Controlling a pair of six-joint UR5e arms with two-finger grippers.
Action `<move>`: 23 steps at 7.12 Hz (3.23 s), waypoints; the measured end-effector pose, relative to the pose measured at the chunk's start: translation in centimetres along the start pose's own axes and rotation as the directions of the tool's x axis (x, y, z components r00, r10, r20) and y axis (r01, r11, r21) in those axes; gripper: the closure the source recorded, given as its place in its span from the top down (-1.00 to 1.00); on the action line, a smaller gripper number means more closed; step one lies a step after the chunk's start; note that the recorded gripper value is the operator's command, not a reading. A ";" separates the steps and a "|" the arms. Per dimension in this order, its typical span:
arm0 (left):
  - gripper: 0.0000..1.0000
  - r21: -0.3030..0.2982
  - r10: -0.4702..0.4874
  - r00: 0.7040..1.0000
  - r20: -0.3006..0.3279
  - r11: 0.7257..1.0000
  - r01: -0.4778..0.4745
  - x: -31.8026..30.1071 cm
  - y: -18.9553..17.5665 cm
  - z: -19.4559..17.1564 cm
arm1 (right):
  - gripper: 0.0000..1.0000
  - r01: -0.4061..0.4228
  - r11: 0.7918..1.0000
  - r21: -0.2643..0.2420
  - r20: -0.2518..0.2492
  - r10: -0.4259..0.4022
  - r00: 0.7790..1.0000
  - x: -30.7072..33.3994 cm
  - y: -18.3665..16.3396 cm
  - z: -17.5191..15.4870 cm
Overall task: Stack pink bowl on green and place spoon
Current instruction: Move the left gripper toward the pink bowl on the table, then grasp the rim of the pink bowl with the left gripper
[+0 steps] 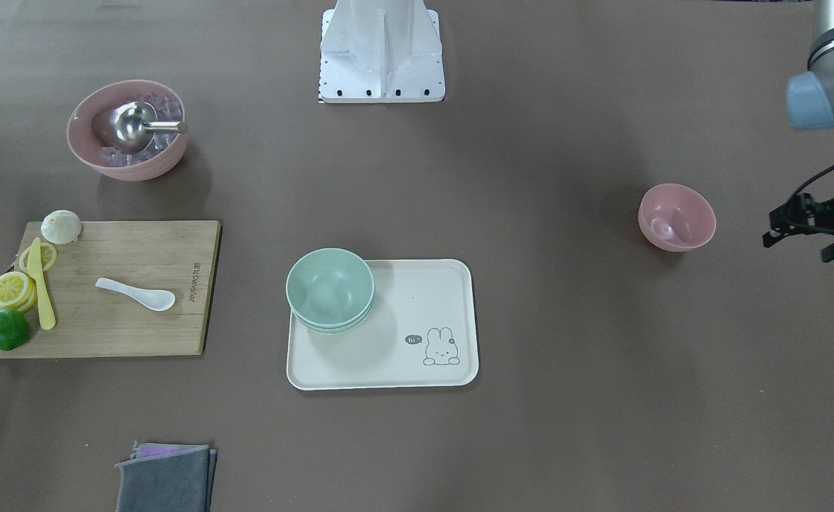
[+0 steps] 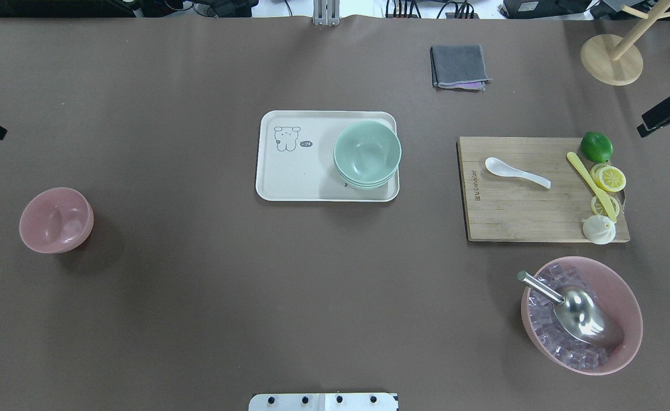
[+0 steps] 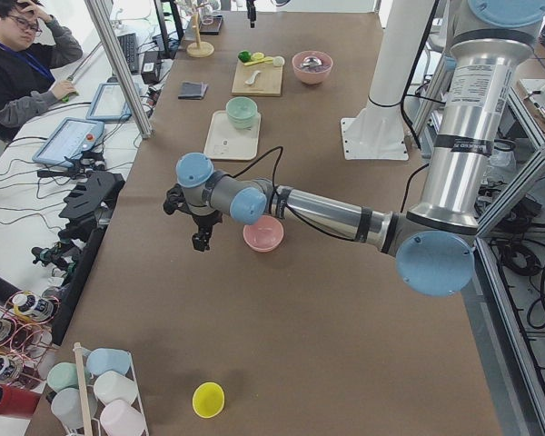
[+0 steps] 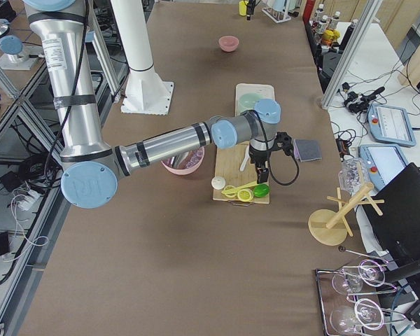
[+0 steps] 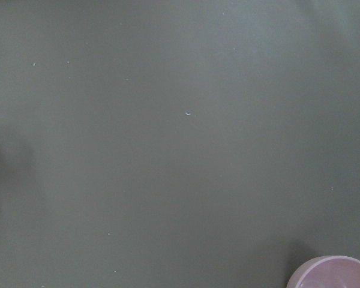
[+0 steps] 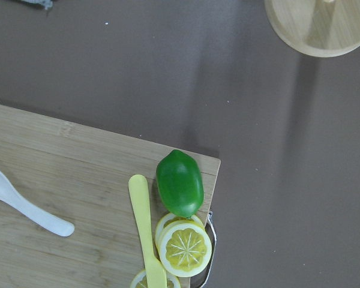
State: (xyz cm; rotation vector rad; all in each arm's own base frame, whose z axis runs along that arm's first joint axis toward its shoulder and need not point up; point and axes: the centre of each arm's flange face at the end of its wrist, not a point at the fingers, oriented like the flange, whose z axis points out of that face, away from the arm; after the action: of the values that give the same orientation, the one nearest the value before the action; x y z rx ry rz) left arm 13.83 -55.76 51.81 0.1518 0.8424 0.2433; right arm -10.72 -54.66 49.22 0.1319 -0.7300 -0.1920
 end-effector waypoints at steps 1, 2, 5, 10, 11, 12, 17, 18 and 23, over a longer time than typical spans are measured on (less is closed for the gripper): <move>0.97 -0.013 0.007 1.000 0.000 1.000 -0.007 1.5 1.4 2.4 | 1.00 -0.003 1.000 -0.001 -0.002 0.003 1.000 -0.9 0.2 0.8; 0.90 -0.017 0.025 1.000 -0.012 1.000 -0.026 1.7 3.5 4.3 | 1.00 -0.009 1.000 0.009 0.004 0.009 1.000 -1.5 0.5 1.4; -0.28 -0.044 0.084 0.995 -0.058 0.995 -0.087 2.3 8.3 8.0 | 1.00 -0.009 1.000 0.023 0.017 0.008 1.000 -2.4 0.7 1.9; -0.50 -0.064 0.082 0.993 -0.080 0.994 -0.087 2.0 9.4 8.8 | 1.00 -0.010 1.000 0.021 0.016 0.010 1.000 -2.3 0.8 2.1; -0.50 -0.065 0.081 0.994 -0.080 0.994 -0.086 1.9 9.5 8.9 | 1.00 -0.010 1.000 0.021 0.015 0.010 1.000 -2.3 0.8 2.1; -0.50 -0.067 0.079 0.994 -0.079 0.994 -0.084 1.9 9.5 8.9 | 1.00 -0.011 1.000 0.021 0.015 0.011 1.000 -2.3 0.8 2.1; -1.00 -0.066 0.047 0.996 -0.081 0.996 -0.053 2.1 9.1 8.9 | 1.00 -0.014 1.000 0.016 0.014 0.014 1.000 -2.1 1.0 2.3; -1.00 -0.071 0.047 0.993 -0.109 0.996 -0.055 2.7 8.9 8.6 | 1.00 -0.015 1.000 0.016 0.013 0.015 1.000 -2.1 1.0 2.3; -1.00 -0.054 -0.157 0.953 -0.259 0.987 0.148 15.0 -0.6 1.1 | 1.00 -0.014 1.000 0.017 0.012 0.014 1.000 -2.1 0.9 2.3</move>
State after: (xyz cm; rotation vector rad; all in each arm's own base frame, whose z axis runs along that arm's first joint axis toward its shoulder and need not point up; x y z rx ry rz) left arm 24.37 -52.25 41.64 0.0209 1.1086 0.1331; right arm -13.66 -53.41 49.72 0.1422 -0.7447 -0.1736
